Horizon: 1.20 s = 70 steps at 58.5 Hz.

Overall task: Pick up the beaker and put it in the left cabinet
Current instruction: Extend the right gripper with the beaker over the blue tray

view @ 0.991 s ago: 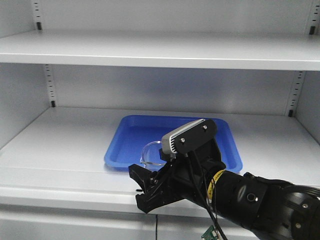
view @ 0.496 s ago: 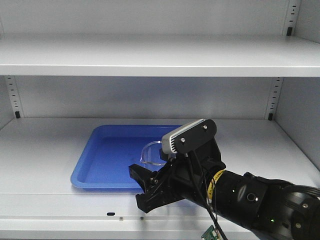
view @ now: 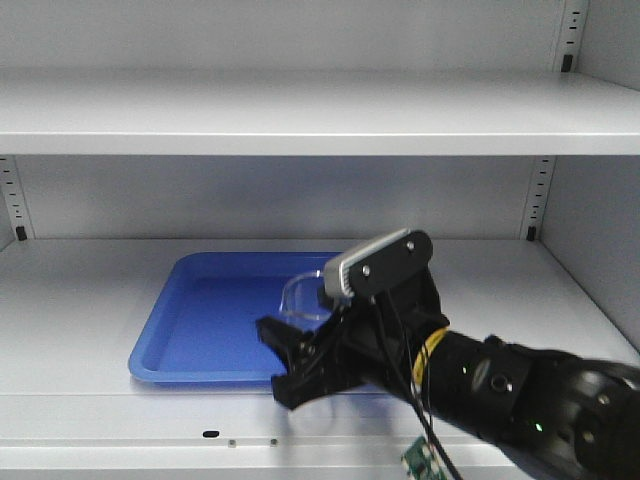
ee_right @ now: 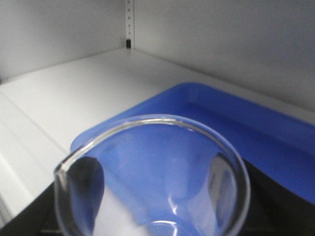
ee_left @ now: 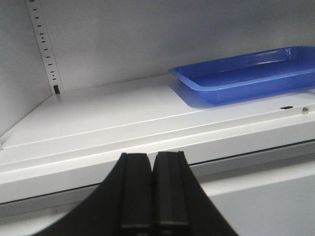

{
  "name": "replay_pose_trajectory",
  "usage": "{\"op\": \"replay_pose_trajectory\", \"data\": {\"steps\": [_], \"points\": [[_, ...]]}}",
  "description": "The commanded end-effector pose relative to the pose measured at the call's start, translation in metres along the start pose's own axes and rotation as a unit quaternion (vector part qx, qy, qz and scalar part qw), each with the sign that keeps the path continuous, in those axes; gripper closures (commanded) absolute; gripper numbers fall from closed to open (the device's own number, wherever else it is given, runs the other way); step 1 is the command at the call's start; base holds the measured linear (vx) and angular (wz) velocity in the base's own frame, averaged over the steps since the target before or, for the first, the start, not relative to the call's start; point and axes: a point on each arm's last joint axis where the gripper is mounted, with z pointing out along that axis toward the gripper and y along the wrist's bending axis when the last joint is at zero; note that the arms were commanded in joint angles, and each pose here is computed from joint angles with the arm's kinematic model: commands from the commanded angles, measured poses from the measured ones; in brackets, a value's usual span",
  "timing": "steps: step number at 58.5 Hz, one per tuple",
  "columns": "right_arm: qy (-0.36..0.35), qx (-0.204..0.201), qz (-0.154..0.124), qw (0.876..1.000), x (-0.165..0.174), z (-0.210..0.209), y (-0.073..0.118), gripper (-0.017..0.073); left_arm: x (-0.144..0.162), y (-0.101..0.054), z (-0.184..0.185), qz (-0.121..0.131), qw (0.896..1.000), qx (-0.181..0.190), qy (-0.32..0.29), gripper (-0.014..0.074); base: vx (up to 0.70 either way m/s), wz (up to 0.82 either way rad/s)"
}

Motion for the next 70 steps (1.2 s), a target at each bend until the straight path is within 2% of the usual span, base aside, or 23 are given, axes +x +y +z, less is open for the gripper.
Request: {"op": "replay_pose_trajectory", "data": {"steps": [1,14,24,39,49,58,70], "points": [[-0.08,0.003,-0.004,0.997,-0.035,0.002,-0.012,0.0498,-0.003,0.0,-0.001,-0.003,0.999,-0.003,-0.039,0.0592,0.0,0.0],[-0.077,0.016,-0.004,0.997,-0.036,0.052,-0.028,0.0498,-0.003,0.0,-0.001,-0.003,0.999,-0.003,-0.039,0.0592,0.0,0.0],[-0.058,0.017,0.001,0.998,-0.016,0.096,-0.035,0.0496,-0.003,0.0,-0.001,-0.003,0.999,-0.003,-0.039,0.0592,0.0,0.0],[-0.024,0.014,0.008,1.0,0.016,0.121,-0.036,0.0493,-0.003,0.0,-0.001,-0.003,0.999,-0.003,-0.039,0.0592,0.0,0.0],[-0.011,0.017,0.014,1.0,0.022,0.124,-0.037,0.047,-0.003,0.0,-0.001,-0.003,0.999,-0.003,-0.039,0.0592,0.0,0.0],[-0.002,0.022,0.015,1.0,0.024,0.124,-0.038,0.0391,-0.003,0.0,-0.001,-0.003,0.999,-0.003,-0.039,0.0592,0.0,0.0],[-0.012,0.017,0.015,1.0,0.022,0.124,-0.037,0.0118,-0.003,0.0,-0.001,-0.003,0.999,-0.003,-0.039,0.0592,0.0,0.0]]}}
